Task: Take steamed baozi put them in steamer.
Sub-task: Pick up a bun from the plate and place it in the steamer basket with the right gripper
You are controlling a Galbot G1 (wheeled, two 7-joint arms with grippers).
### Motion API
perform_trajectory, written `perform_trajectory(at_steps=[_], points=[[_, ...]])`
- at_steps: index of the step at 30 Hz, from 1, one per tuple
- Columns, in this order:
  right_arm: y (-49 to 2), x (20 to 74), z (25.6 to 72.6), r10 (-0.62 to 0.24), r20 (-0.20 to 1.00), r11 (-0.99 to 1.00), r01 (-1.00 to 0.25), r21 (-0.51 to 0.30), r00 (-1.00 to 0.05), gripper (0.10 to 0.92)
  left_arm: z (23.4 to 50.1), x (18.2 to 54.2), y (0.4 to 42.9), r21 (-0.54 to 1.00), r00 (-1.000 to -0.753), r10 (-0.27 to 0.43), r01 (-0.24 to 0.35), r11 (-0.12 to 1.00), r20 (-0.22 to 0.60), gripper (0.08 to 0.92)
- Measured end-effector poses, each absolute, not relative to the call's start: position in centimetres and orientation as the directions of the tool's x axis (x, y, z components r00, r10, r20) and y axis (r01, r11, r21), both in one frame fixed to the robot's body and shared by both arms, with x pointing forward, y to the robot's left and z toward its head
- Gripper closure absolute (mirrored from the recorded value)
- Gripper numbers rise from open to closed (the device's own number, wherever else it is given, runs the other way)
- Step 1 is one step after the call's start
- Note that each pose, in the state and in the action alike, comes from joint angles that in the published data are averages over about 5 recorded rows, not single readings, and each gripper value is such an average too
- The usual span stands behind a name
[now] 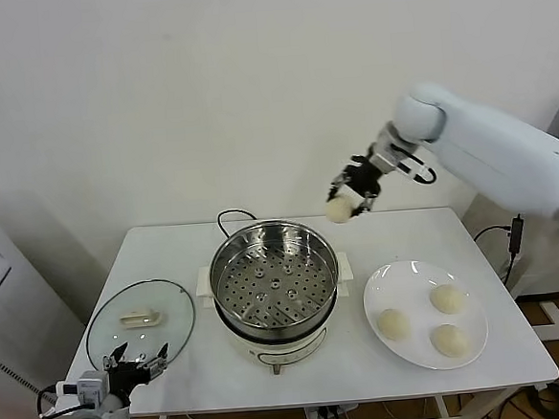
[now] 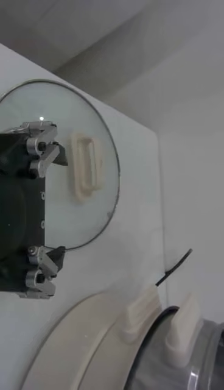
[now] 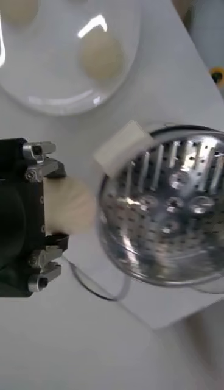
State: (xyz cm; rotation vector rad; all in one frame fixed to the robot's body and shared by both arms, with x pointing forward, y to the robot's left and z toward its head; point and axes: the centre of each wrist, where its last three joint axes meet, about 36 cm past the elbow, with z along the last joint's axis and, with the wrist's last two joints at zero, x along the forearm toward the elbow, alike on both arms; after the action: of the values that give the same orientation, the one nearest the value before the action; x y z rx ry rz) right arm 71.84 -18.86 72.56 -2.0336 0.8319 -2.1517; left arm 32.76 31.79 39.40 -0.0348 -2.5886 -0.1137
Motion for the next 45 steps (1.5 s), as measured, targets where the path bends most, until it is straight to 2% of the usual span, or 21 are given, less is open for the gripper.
perform_trajectory(at_steps=[7, 14, 23, 35, 40, 45], points=[[-12.5, 71.6, 71.4, -0.362, 0.929, -0.919, -0.138, -0.370, -0.078, 0.461, 39.2, 32.6, 31.7, 0.075, -0.849, -0.006, 0.040, 0.996, 0.529, 0.177], [-8.9, 71.3, 68.4, -0.301, 0.951, -0.952, -0.043, -0.304, -0.074, 0.458, 38.9, 32.5, 31.8, 0.078, -0.846, -0.014, 0.033, 0.996, 0.534, 0.177], [-6.1, 71.0, 64.4, -0.246, 0.963, -0.969, -0.005, -0.248, -0.110, 0.461, 39.3, 32.8, 31.8, 0.080, -0.850, -0.014, 0.033, 0.996, 0.527, 0.177], [-4.2, 70.6, 60.7, -0.215, 0.964, -0.976, 0.004, -0.217, -0.156, 0.459, 39.3, 32.8, 31.6, 0.076, -0.851, -0.012, 0.033, 0.997, 0.526, 0.177], [-4.0, 70.5, 59.8, -0.209, 0.964, -0.978, 0.004, -0.211, -0.163, 0.403, 39.4, 32.8, 31.6, 0.076, -0.851, -0.012, 0.033, 0.997, 0.525, 0.177], [-4.2, 70.5, 59.6, -0.210, 0.963, -0.977, 0.004, -0.212, -0.168, 0.267, 39.4, 32.8, 31.6, 0.076, -0.851, -0.012, 0.033, 0.997, 0.524, 0.177]])
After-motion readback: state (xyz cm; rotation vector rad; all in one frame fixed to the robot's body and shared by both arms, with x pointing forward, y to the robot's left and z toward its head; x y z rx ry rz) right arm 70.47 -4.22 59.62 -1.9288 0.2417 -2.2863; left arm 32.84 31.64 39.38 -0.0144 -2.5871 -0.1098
